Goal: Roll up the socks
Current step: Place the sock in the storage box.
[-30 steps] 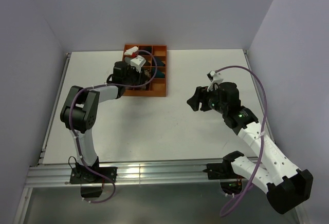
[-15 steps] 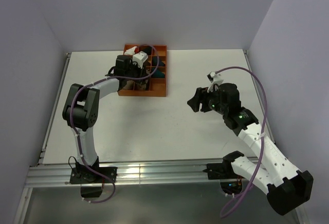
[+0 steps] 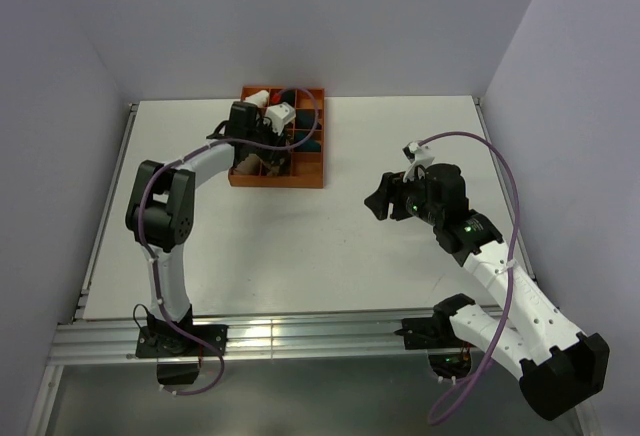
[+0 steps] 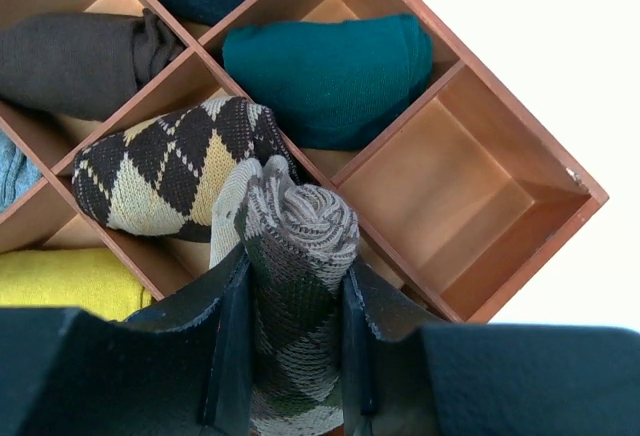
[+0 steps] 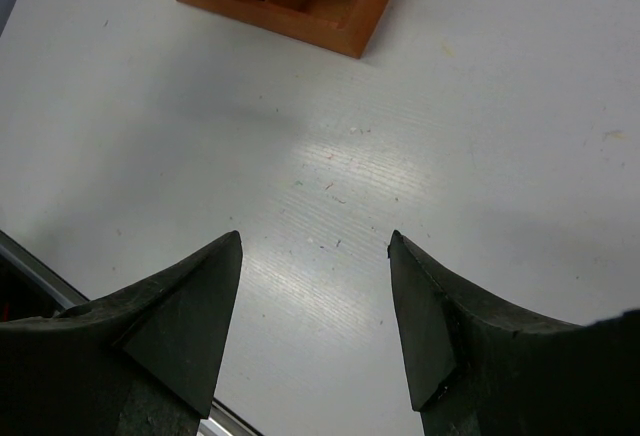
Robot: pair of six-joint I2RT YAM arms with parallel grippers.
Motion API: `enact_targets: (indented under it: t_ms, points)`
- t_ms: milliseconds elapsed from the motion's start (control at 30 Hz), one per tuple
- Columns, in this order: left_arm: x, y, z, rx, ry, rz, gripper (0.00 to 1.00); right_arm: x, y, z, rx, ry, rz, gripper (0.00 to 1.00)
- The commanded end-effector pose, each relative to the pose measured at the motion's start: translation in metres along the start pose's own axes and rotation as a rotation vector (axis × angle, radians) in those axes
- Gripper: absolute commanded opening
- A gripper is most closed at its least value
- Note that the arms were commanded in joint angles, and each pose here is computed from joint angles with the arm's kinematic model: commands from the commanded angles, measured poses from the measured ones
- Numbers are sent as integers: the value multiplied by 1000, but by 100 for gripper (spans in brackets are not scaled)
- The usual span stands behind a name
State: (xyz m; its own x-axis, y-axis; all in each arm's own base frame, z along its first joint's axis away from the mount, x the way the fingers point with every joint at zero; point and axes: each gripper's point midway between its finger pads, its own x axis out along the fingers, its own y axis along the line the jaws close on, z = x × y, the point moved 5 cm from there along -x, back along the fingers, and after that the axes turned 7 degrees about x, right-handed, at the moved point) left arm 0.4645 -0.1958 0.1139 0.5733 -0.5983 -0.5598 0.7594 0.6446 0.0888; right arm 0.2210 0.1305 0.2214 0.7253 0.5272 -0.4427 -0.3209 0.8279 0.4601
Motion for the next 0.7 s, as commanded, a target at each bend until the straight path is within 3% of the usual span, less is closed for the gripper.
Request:
enact_targets:
  t_ms: [0, 667]
  points:
    - [3, 1, -23, 30, 118, -22, 0, -4, 1, 8, -29, -40, 8, 68]
    - [10, -17, -73, 37, 294, -144, 0, 0, -3, 5, -27, -16, -16, 67]
